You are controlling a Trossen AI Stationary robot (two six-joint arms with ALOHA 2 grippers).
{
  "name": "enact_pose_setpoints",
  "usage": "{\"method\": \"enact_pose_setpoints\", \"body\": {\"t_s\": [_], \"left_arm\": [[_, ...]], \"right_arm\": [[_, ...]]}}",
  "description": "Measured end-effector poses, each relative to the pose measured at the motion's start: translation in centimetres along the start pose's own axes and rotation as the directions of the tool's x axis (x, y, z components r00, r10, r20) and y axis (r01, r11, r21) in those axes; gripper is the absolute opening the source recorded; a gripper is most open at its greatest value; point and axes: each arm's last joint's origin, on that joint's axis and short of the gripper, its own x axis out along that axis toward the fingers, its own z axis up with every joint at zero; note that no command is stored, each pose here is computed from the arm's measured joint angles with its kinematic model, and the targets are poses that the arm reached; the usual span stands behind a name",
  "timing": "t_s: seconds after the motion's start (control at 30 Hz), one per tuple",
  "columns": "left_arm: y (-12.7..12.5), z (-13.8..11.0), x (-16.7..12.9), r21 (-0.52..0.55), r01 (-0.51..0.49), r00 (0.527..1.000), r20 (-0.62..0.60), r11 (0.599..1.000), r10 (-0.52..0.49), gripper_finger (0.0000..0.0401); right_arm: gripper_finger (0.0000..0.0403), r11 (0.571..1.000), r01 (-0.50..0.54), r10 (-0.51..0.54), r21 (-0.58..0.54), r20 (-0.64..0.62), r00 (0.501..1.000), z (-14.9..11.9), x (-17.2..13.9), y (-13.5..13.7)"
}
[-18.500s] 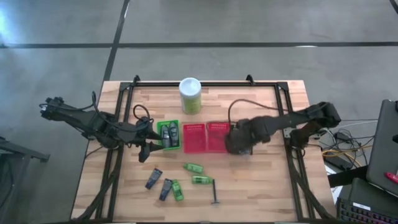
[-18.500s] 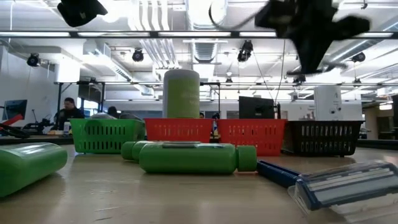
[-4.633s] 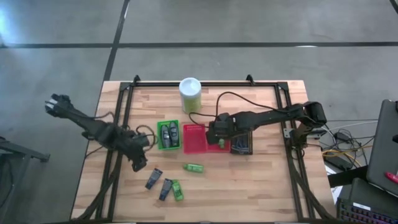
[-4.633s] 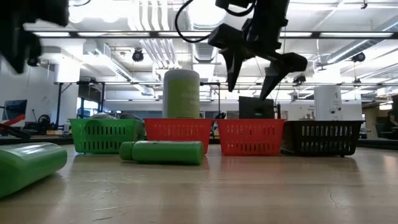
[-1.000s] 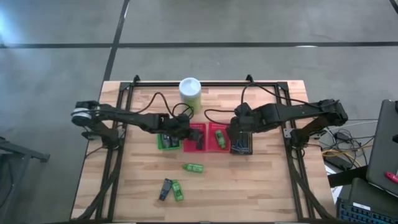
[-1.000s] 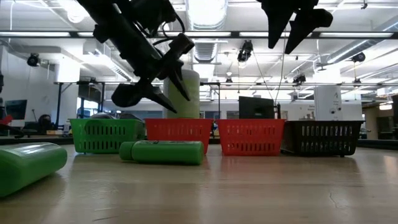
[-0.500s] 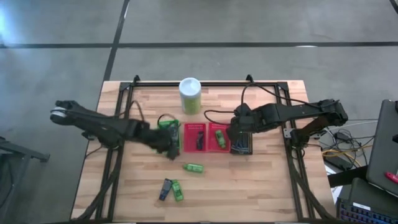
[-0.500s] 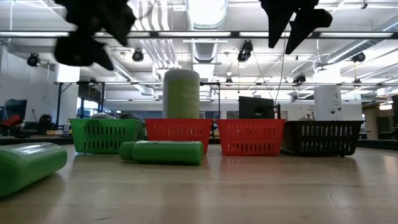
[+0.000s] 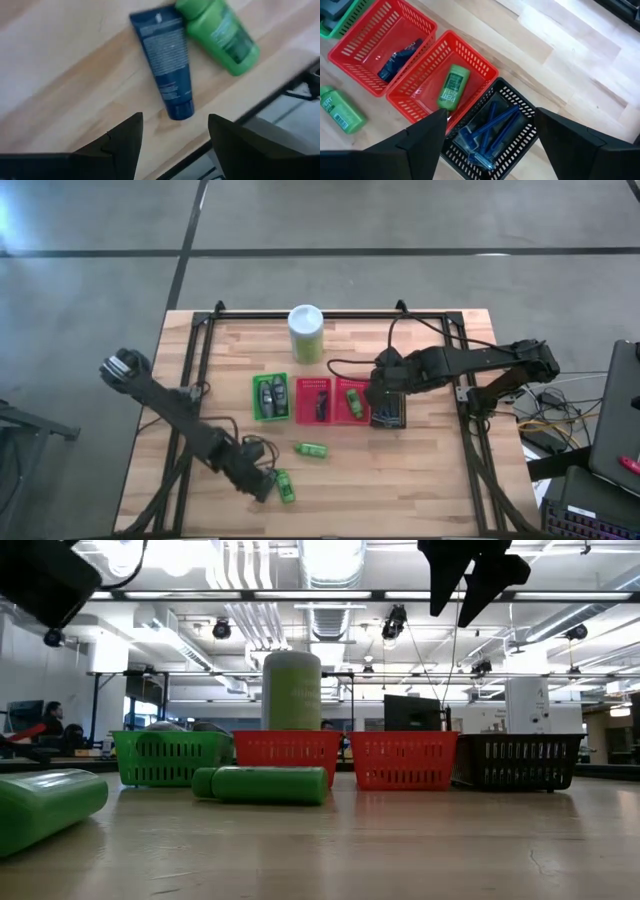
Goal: Pick & Place Travel size toiletries
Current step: Put the shave cream into the left red bin
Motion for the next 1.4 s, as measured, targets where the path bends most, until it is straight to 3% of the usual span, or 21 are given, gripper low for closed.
{"method": "enact_pose_setpoints", "body": {"t_s": [0.13, 0.27, 0.5, 0.8, 1.13, 1.4], "left_arm": [[-1.2, -0.6, 1.6, -0.054, -0.028, 1.0, -0.001, 0.998, 0.028, 0.023], [-2.8, -0.8, 3.0, -0.037, -0.053, 0.999, -0.016, 0.998, 0.052, 0.023], [-3.5, -1.2, 5.2, -0.015, -0.229, 0.972, -0.049, 0.973, 0.228, 0.0254], [-4.2, -1.1, 5.9, -0.012, -0.216, 0.976, -0.009, 0.976, 0.216, 0.0292], [-3.2, -0.9, 6.8, -0.012, -0.217, 0.975, -0.042, 0.976, 0.217, 0.0272], [-3.3, -0.5, 6.8, -0.009, -0.212, 0.977, -0.02, 0.977, 0.212, 0.0207]], "right_arm": [[0.0298, 1.0, -0.001, 0.001, -0.007, 0.001, 1.0, 0.0, 0.0, 0.0], [0.0287, 1.0, 0.0, 0.0, -0.023, 0.0, 1.0, 0.0, 0.0, 0.0], [0.0267, 1.0, 0.002, -0.002, -0.031, -0.004, 1.0, -0.1, 0.1, 0.0], [0.0248, 0.999, 0.002, -0.002, -0.046, -0.003, 1.0, -0.1, 0.1, 0.0], [0.0245, 0.999, 0.002, -0.002, -0.046, -0.002, 1.0, -0.1, 0.1, 0.0], [0.0265, 0.999, 0.004, -0.004, -0.047, 0.0, 1.0, 0.0, 0.1, 0.0]]}}
